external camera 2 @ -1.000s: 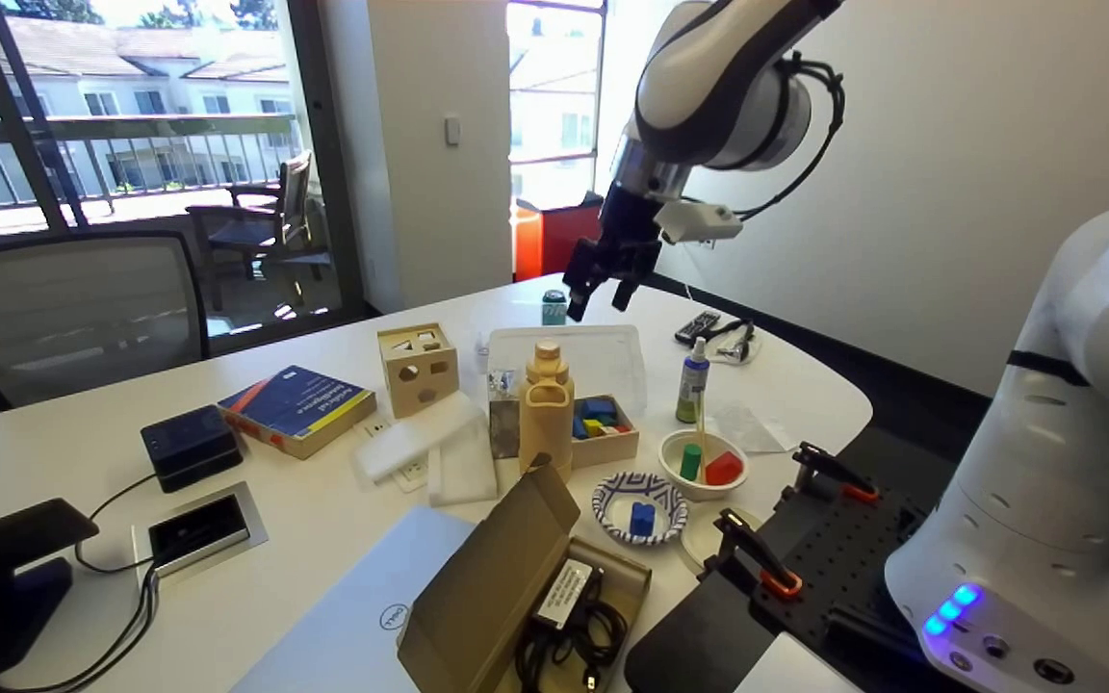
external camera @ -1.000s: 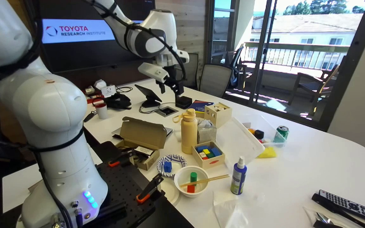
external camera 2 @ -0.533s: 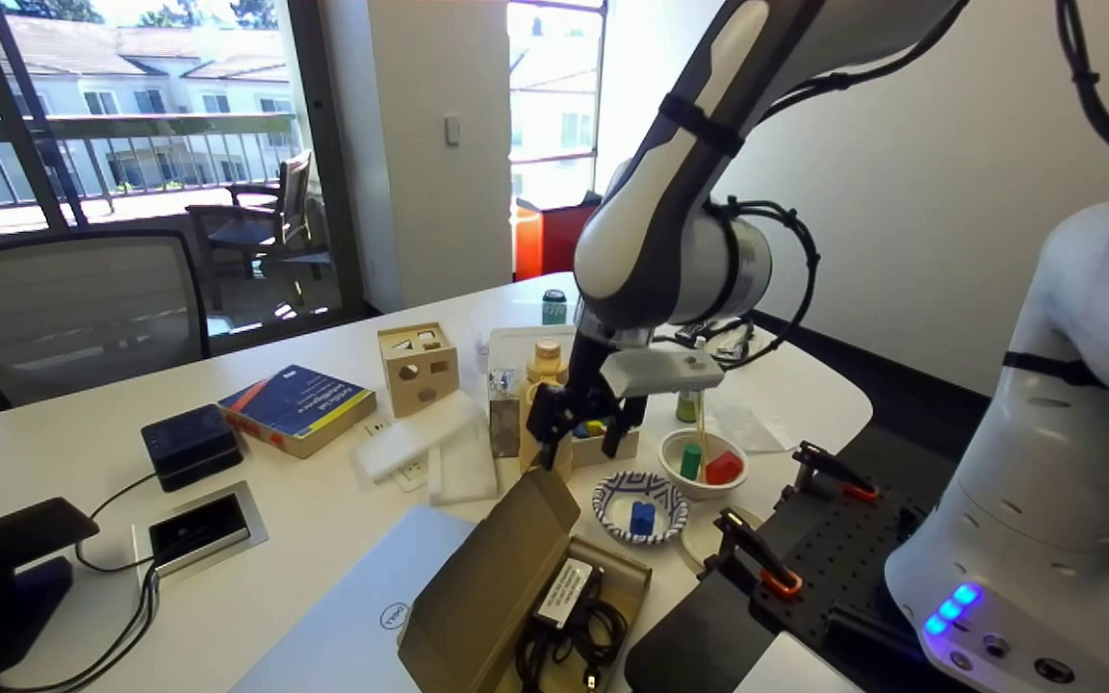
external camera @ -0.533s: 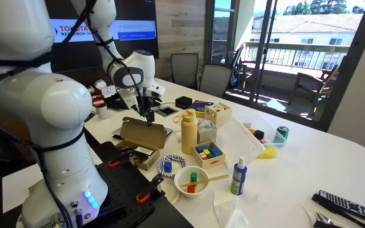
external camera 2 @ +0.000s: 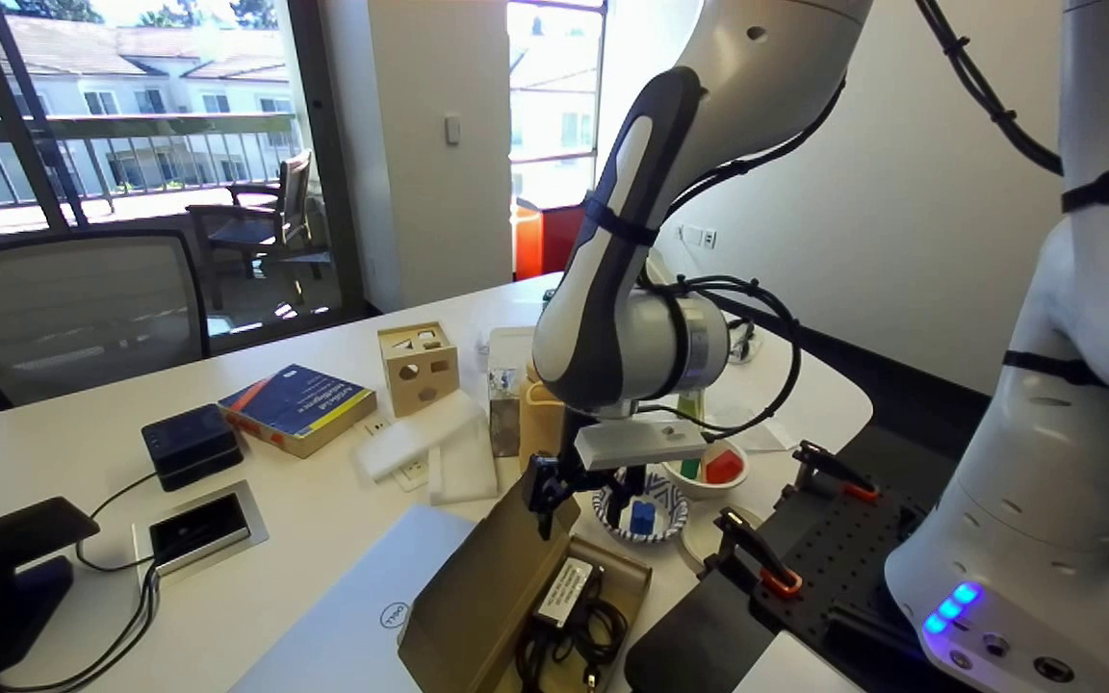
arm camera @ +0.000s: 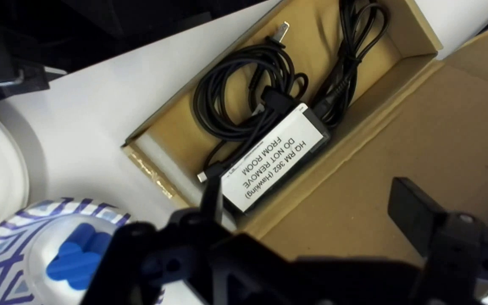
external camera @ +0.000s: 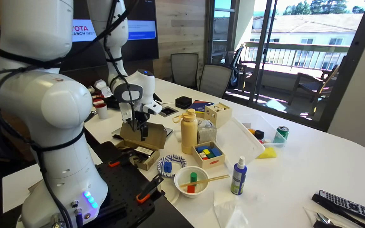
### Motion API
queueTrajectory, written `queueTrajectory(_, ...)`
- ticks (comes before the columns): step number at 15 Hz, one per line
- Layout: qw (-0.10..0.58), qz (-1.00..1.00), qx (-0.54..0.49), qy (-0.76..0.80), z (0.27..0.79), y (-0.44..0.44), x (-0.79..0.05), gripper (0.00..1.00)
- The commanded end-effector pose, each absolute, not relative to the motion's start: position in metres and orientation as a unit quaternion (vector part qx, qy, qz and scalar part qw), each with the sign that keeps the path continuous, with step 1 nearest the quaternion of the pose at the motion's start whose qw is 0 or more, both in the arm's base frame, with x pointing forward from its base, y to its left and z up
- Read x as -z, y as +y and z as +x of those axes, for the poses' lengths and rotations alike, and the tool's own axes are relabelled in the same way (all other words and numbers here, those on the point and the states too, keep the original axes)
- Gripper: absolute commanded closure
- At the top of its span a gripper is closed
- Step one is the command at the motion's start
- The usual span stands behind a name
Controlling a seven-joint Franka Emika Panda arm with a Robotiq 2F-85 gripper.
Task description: Remove the black cable from the box and put it on the table
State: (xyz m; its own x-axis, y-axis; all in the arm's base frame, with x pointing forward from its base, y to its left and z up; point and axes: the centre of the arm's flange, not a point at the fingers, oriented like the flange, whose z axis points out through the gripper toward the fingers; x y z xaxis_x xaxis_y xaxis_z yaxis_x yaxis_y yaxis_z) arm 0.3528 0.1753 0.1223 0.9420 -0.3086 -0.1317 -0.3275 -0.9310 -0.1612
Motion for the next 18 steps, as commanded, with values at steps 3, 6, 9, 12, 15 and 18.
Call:
queueTrajectory(3, 0.118, -0.973, -0.082, 0.181, 0.366, 0.189, -0.072, 0.00)
queueTrajectory(6, 0.131, -0.968, -0.104, 0.185, 0.360, 0.194, -0.055, 0.00)
queueTrajectory(9, 0.139, -0.964, -0.129, 0.187, 0.347, 0.194, -0.047, 0.00)
queueTrajectory(12, 0.136, -0.963, -0.150, 0.177, 0.345, 0.193, -0.032, 0.00)
queueTrajectory(15, 0.118, -0.966, -0.156, 0.168, 0.348, 0.189, -0.017, 0.00)
queueTrajectory(18, 0.120, -0.967, -0.163, 0.155, 0.354, 0.185, -0.003, 0.00)
